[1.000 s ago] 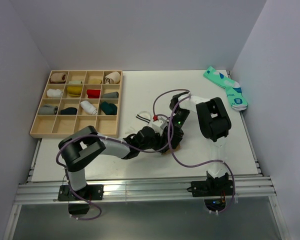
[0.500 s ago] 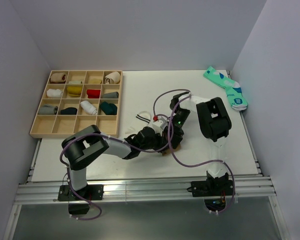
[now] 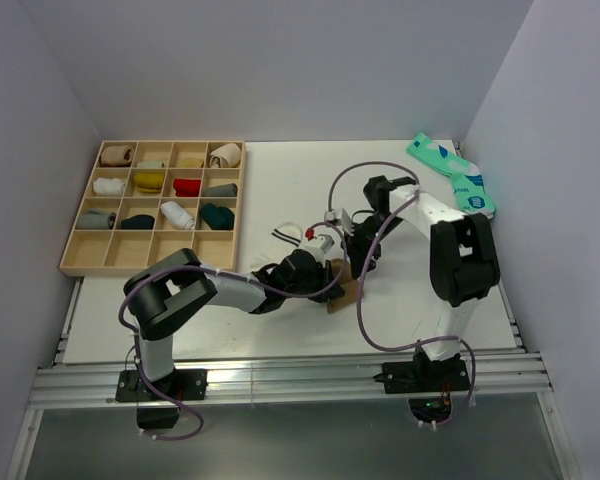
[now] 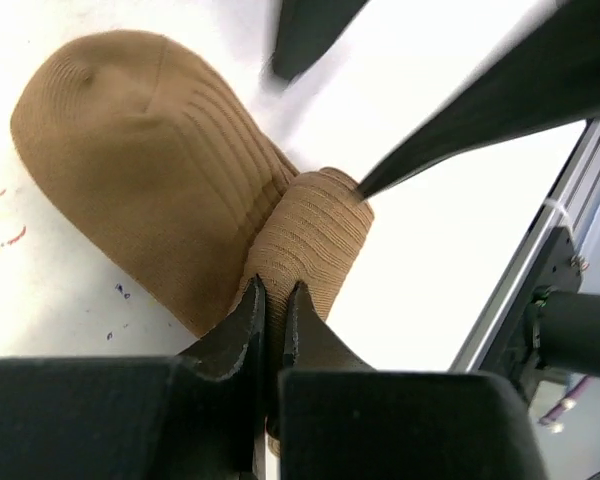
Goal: Roll the socks
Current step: Roll the sock at the center of the board.
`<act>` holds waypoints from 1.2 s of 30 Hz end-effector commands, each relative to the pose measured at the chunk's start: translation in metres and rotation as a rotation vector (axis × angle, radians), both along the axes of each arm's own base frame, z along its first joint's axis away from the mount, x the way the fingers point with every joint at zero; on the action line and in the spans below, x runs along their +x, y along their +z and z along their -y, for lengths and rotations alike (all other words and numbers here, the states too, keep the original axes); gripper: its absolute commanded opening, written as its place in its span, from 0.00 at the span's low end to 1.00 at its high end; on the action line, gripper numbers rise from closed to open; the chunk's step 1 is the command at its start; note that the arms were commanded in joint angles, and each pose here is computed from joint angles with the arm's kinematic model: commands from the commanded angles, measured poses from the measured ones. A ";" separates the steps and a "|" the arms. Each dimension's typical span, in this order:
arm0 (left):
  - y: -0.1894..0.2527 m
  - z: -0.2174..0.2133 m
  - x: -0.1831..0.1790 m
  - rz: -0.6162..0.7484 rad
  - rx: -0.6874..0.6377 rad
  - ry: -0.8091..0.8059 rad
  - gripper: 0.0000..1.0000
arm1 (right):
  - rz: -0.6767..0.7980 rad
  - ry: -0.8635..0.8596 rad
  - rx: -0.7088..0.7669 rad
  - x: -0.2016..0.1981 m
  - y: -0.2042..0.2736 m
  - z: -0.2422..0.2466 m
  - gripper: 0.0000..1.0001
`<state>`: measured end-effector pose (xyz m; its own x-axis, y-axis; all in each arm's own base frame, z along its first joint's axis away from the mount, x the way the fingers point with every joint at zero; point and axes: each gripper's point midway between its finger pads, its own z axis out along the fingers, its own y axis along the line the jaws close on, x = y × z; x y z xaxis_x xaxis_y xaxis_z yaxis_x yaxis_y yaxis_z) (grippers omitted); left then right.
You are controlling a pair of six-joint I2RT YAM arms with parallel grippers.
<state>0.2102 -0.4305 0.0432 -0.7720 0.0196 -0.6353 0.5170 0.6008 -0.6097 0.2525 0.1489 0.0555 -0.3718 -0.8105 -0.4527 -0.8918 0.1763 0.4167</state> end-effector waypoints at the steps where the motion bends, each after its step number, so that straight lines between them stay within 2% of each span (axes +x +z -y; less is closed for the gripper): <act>1: -0.038 -0.026 -0.021 -0.176 0.154 0.035 0.00 | 0.118 -0.038 0.079 0.011 0.027 0.001 0.57; 9: -0.039 -0.037 -0.028 -0.353 0.190 0.041 0.00 | 0.235 -0.087 0.114 0.000 0.035 0.022 0.56; 10: -0.037 -0.040 -0.026 -0.382 0.189 0.042 0.00 | 0.304 -0.083 0.125 0.004 0.042 0.023 0.56; 13: -0.038 -0.046 -0.024 -0.445 0.210 0.047 0.00 | 0.368 -0.085 0.124 -0.005 0.035 0.026 0.57; 14: -0.032 -0.043 -0.025 -0.468 0.199 0.029 0.00 | 0.433 -0.085 0.128 -0.003 0.035 0.026 0.57; 17: -0.036 -0.052 -0.026 -0.531 0.232 0.035 0.00 | 0.492 -0.059 0.123 -0.006 0.033 0.023 0.58; 26: -0.035 -0.051 -0.030 -0.672 0.220 -0.023 0.00 | 0.492 0.083 0.083 -0.035 0.009 -0.002 0.59; 36: -0.044 -0.053 -0.032 -0.735 0.235 -0.045 0.00 | 0.554 0.199 0.083 -0.054 0.001 -0.034 0.59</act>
<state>0.1971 -0.4009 0.0344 -0.9907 0.1234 -0.0570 0.1238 0.6472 -0.7522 0.1848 0.1740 0.0470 0.0495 -0.8078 -0.5874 -0.9988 -0.0419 -0.0266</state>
